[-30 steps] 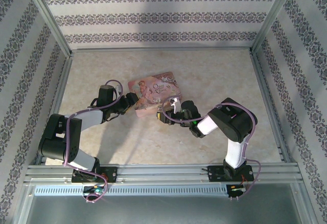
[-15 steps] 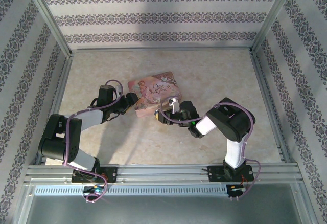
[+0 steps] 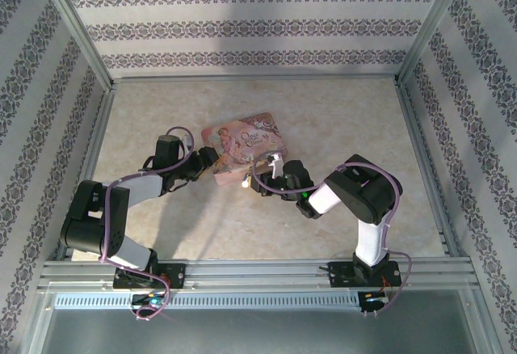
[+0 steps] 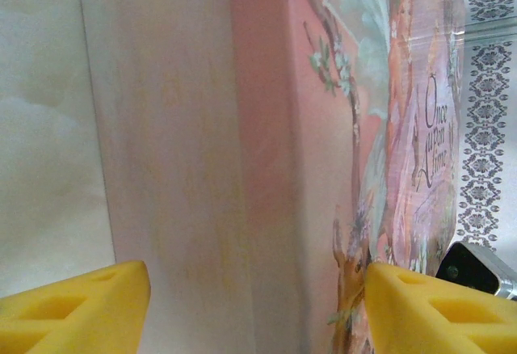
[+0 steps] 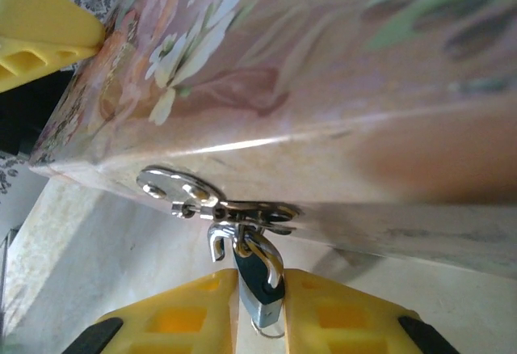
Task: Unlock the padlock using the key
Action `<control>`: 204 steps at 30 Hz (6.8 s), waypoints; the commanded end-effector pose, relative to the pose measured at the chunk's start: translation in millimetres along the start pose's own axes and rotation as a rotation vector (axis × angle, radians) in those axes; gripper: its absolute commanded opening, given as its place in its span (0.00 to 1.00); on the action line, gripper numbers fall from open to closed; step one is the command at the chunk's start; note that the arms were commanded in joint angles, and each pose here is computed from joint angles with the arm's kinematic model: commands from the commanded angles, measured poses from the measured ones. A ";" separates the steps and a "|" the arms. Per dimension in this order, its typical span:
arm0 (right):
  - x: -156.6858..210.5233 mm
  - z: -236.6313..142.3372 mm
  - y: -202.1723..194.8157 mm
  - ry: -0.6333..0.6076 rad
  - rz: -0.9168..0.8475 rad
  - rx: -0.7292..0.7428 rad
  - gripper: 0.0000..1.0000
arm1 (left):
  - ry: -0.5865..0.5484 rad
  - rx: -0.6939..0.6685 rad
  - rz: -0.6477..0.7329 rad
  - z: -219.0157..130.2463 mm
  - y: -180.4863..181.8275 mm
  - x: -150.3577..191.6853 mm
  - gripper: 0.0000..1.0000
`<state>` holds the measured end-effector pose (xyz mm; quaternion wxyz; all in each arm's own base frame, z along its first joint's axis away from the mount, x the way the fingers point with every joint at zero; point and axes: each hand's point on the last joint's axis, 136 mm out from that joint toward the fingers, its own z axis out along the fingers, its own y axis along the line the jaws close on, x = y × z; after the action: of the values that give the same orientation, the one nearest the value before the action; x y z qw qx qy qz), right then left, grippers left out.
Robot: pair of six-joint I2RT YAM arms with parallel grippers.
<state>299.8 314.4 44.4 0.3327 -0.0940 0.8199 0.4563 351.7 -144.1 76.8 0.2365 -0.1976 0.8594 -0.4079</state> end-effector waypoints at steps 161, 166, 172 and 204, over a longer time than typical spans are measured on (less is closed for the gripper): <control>-24.9 -15.3 -9.7 -0.078 0.210 -0.160 0.15 | 0.017 -0.084 0.049 -6.5 8.1 24.6 0.69; -26.5 -18.1 -10.7 -0.090 0.218 -0.150 0.09 | 0.019 -0.085 0.050 -6.3 8.4 25.0 0.69; -34.3 -24.0 -7.7 -0.122 0.228 -0.144 0.04 | 0.018 -0.089 0.048 -6.4 10.2 25.6 0.69; -52.1 -59.5 -41.7 -0.329 0.462 0.090 0.00 | -0.022 -0.076 0.085 -18.8 -3.0 18.7 0.74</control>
<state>329.4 241.5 58.5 0.3220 0.1921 0.7767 0.5062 330.7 -146.3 78.9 0.2470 -0.1860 0.8714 -0.3808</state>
